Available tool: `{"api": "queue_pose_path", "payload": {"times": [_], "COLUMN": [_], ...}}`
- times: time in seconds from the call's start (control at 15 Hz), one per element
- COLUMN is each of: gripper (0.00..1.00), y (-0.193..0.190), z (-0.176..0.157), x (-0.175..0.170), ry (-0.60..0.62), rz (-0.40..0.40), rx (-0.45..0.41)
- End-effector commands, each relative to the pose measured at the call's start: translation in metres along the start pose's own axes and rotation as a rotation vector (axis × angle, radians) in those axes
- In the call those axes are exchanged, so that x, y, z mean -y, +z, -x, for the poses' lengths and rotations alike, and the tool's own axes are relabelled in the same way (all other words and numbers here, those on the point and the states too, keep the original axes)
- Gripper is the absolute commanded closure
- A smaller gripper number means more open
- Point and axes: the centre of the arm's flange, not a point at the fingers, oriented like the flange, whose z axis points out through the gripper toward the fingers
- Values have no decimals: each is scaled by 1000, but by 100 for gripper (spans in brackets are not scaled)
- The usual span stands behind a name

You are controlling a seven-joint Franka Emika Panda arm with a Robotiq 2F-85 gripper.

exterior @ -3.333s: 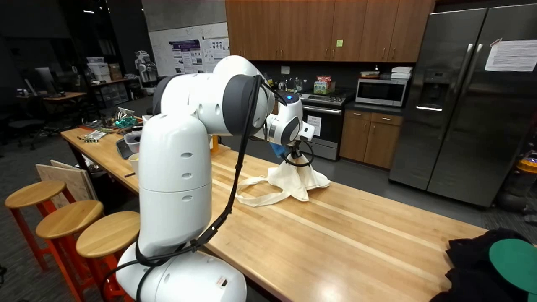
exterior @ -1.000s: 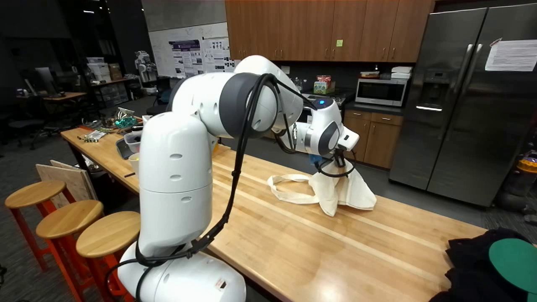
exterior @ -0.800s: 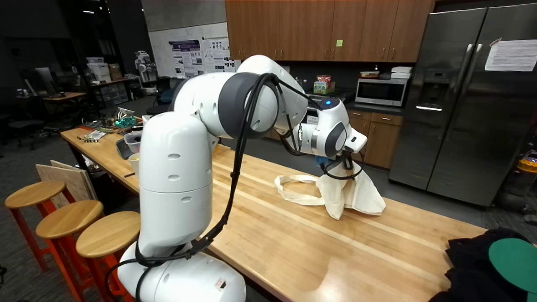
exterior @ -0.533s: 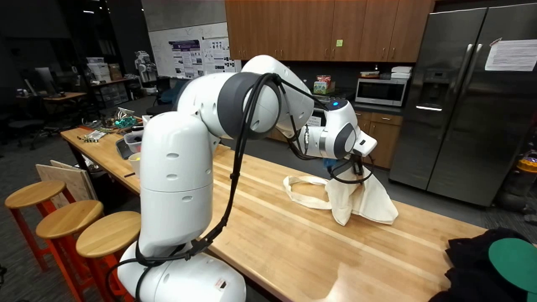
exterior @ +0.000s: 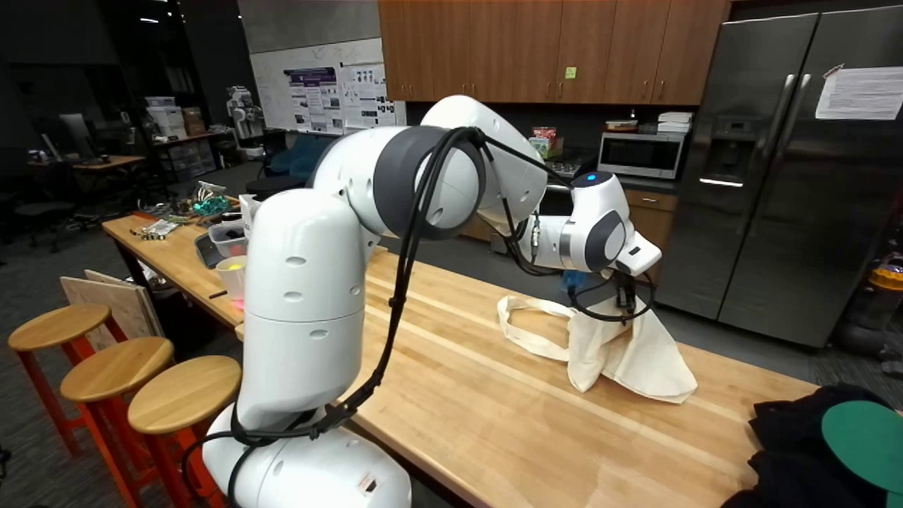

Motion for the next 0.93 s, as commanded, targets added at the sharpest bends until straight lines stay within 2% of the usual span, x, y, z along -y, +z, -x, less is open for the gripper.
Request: {"api": "queue_pose_path", "payload": {"times": [0.0, 0.2, 0.4, 0.87], "gripper": [99, 99, 99, 99], "y": [8, 14, 9, -4], "z": [-23, -33, -28, 25], "x": [0, -4, -1, 26], "ry": [76, 100, 83, -8], "rz": [46, 69, 54, -15], "rx": [-6, 0, 21, 66]}}
